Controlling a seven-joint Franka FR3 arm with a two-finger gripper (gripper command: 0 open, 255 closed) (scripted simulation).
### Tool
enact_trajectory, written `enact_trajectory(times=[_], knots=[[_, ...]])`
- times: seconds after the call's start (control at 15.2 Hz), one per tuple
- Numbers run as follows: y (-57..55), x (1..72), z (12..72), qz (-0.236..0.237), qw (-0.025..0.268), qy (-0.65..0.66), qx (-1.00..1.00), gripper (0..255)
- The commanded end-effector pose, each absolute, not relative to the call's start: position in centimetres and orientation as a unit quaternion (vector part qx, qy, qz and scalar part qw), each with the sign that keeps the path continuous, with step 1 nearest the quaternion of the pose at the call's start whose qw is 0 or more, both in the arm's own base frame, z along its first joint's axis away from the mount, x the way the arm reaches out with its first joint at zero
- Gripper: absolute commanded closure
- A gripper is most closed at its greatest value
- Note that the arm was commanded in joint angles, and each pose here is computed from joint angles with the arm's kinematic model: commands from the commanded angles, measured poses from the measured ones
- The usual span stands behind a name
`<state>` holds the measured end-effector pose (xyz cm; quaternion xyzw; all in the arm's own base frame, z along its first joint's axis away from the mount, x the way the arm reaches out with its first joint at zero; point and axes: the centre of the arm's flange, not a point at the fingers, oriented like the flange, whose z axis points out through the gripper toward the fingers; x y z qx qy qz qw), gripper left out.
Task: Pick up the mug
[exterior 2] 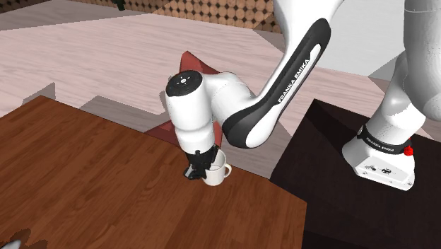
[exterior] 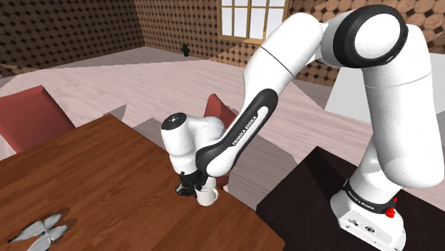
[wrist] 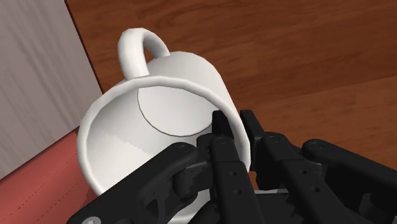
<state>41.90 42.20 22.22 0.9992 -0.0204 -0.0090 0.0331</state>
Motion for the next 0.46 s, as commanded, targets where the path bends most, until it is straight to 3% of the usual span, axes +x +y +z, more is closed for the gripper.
enact_trajectory(times=[0.0, 0.4], knots=[[42.2, 41.9, 23.3, -0.009, 0.033, -0.020, 0.999, 255], [42.2, 41.9, 25.5, -0.009, 0.033, -0.020, 0.999, 255]])
